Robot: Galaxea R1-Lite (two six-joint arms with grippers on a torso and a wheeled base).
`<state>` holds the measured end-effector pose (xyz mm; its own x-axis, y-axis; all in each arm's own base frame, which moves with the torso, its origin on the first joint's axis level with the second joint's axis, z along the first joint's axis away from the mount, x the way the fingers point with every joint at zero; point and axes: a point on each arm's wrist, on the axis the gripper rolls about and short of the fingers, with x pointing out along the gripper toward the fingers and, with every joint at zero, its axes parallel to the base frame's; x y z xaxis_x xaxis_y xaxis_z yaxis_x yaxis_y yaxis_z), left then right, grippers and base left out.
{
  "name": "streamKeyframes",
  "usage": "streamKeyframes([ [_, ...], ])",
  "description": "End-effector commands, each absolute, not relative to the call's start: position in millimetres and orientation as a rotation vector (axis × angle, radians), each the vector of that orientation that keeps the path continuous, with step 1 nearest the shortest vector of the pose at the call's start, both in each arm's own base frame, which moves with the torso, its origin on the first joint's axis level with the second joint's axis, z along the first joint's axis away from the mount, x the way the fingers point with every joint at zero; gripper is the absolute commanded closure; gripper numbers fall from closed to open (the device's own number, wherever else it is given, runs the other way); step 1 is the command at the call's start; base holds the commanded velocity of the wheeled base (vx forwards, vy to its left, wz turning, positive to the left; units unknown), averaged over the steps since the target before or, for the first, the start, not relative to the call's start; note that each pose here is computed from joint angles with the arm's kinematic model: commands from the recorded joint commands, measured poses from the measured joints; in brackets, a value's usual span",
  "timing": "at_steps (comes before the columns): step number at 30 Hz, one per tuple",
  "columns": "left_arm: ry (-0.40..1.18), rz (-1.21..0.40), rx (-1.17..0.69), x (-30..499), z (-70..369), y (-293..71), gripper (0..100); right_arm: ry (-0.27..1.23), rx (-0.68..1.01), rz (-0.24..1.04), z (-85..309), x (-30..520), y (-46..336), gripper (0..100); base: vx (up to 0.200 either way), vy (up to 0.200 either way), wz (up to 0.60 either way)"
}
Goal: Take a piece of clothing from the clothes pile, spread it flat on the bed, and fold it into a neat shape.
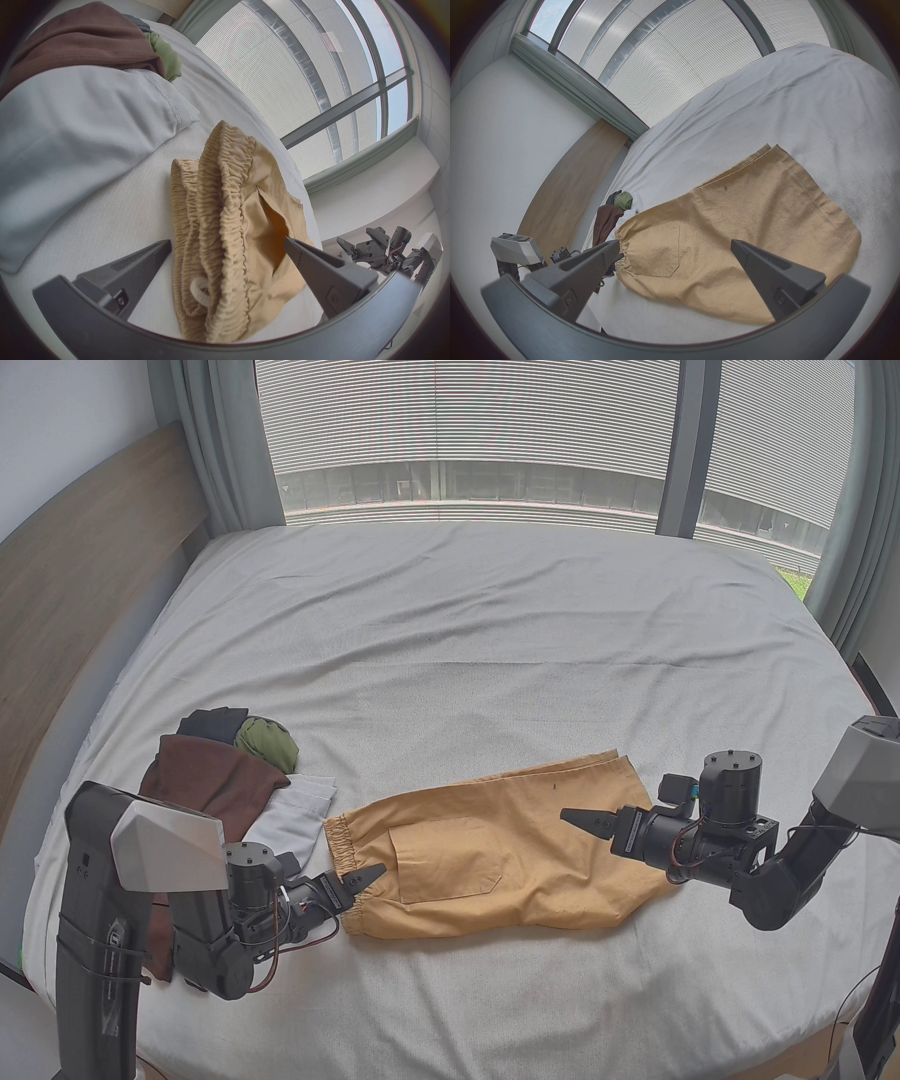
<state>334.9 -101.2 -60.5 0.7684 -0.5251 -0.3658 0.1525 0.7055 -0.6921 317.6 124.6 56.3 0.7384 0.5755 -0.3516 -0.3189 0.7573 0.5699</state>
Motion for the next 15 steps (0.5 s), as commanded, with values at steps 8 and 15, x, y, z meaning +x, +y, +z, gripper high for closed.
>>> streamKeyframes([
  [8, 0.564, -0.408, -0.742, 347.9, -65.8, -106.7, 0, 0.545, 0.511, 0.515, 55.7, 318.4, 125.2, 0, 0.000, 0.000, 0.00],
  [15, 0.553, -0.421, -0.755, 352.1, -64.1, -108.7, 0, 0.549, 0.510, 0.517, 54.9, 317.8, 126.1, 0, 0.000, 0.000, 0.00],
])
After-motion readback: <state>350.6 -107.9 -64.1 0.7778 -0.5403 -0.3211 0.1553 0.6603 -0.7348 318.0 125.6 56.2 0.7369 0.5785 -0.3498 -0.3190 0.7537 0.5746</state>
